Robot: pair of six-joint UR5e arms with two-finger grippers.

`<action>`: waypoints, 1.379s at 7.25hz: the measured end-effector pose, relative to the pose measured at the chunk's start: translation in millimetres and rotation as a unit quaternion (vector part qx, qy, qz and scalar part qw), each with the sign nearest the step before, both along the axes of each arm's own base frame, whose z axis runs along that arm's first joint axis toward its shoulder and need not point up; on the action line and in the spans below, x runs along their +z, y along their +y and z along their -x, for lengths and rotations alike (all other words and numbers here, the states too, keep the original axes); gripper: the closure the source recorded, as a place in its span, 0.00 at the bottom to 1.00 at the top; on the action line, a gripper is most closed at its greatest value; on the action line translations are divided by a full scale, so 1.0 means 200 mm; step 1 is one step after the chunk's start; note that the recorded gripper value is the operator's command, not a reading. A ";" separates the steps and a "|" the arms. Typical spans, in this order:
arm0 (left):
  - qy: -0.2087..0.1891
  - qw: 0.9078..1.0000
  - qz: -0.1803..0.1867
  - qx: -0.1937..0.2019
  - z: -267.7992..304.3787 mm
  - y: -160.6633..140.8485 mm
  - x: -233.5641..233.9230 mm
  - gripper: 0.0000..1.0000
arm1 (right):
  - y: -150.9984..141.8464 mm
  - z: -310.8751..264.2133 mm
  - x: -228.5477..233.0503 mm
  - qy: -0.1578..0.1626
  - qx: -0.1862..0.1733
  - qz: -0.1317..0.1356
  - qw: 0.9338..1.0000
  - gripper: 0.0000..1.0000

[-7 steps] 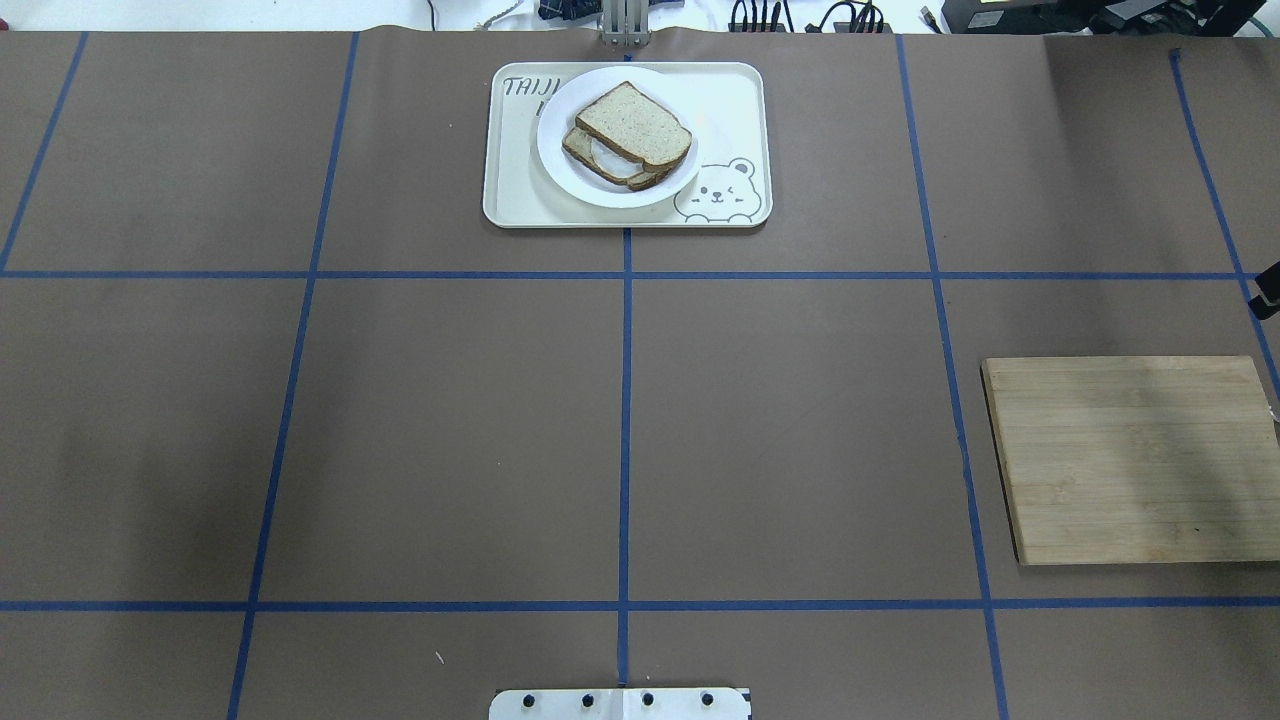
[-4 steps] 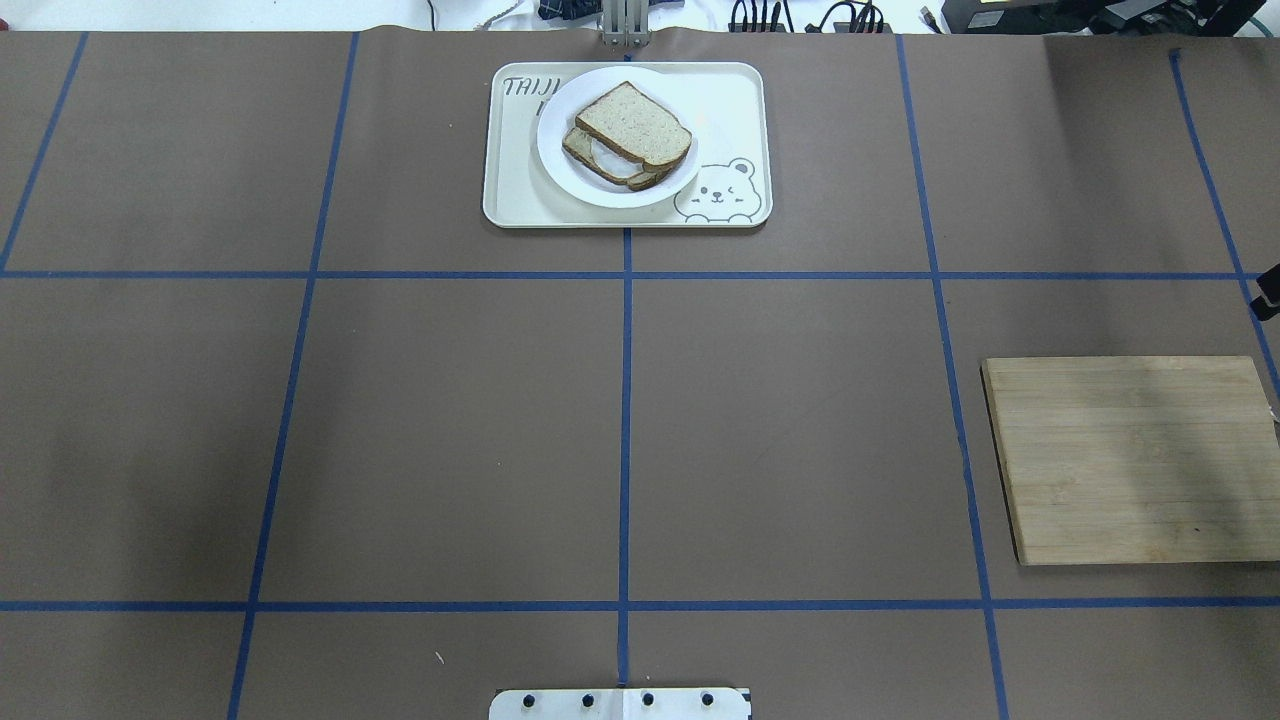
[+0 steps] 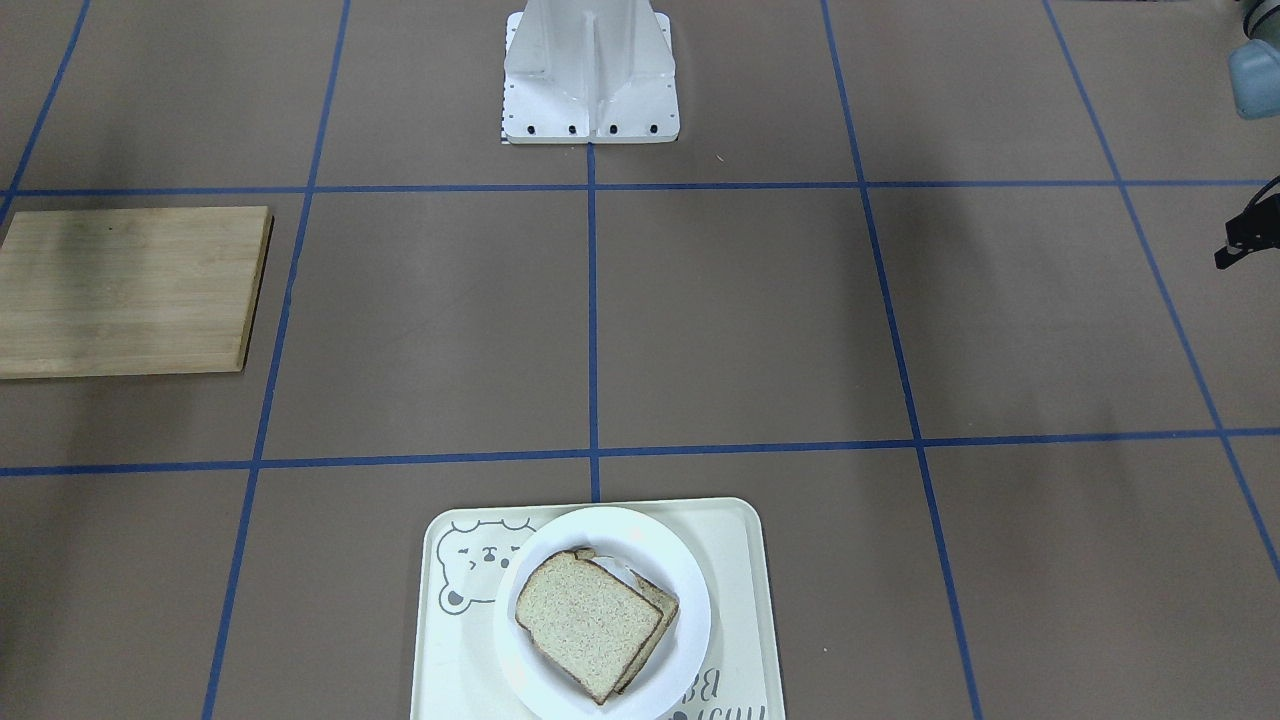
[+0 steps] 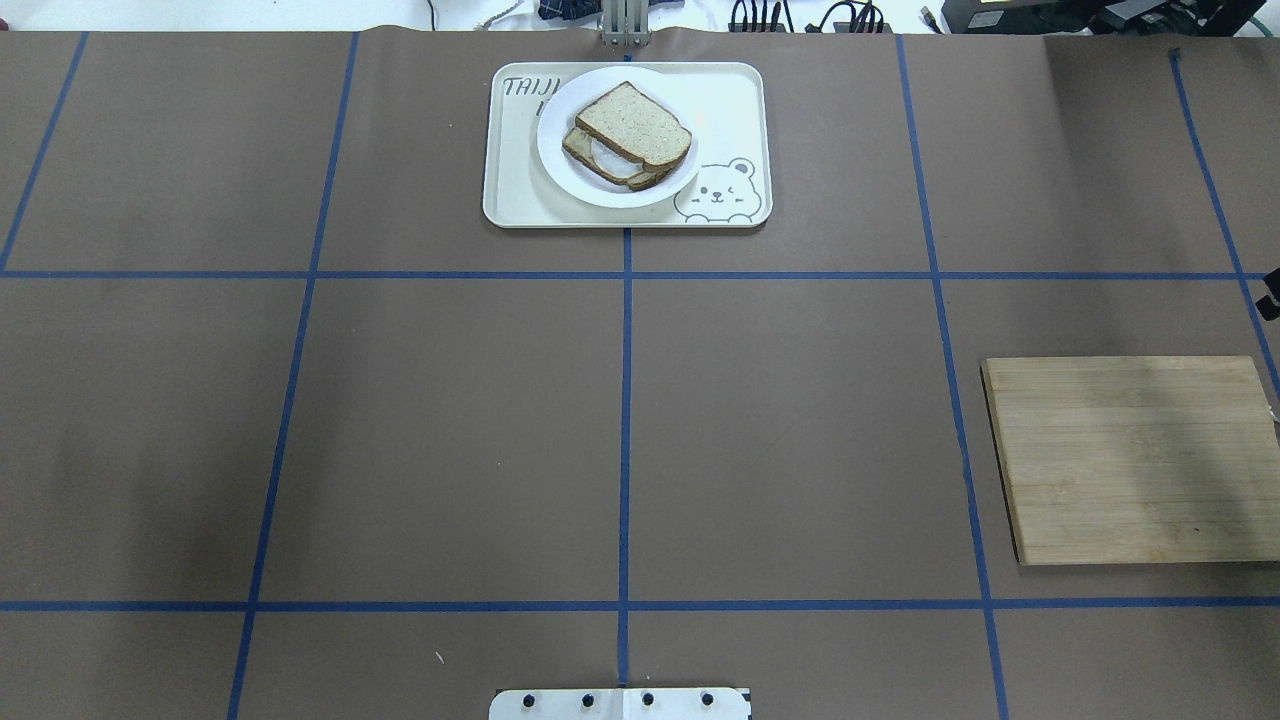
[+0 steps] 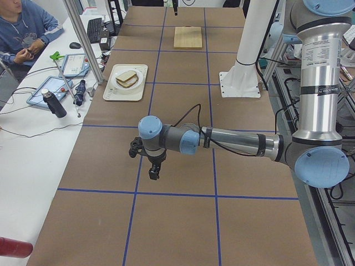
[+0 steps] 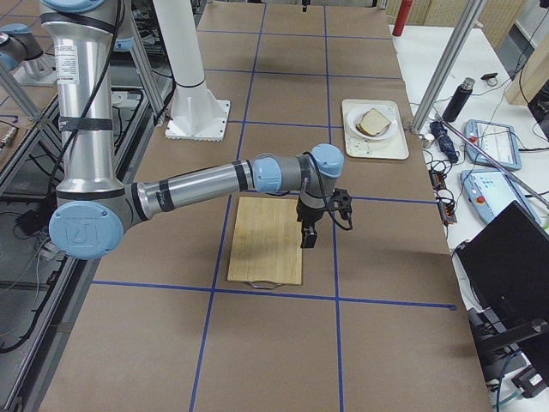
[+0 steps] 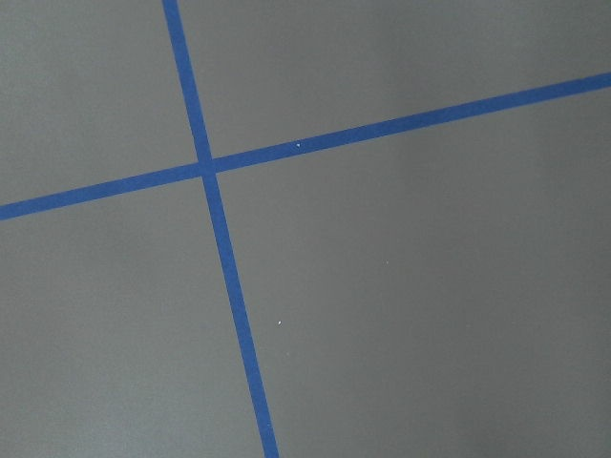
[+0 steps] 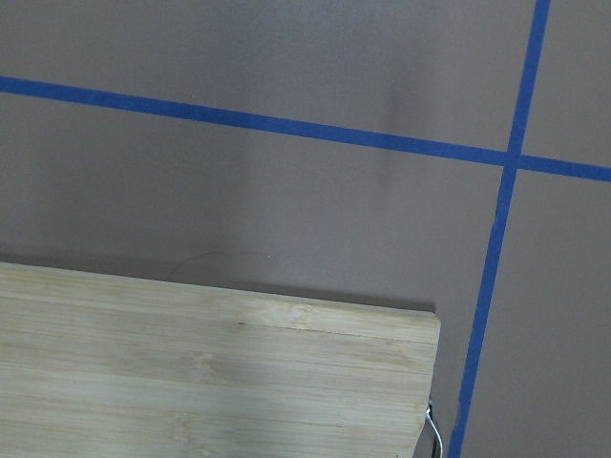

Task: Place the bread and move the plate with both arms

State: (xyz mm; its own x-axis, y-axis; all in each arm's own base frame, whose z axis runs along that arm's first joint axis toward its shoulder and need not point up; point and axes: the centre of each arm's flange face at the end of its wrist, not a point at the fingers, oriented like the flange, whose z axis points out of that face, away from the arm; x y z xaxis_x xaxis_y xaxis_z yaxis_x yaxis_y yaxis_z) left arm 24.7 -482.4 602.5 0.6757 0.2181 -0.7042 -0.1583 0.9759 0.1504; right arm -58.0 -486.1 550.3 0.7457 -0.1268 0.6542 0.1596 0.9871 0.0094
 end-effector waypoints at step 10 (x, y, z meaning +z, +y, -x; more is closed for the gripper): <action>0.012 0.999 -0.034 0.003 -0.04 -0.18 -0.17 0.02 | -0.02 -0.01 -0.06 -0.015 0.004 -0.007 1.000 0.00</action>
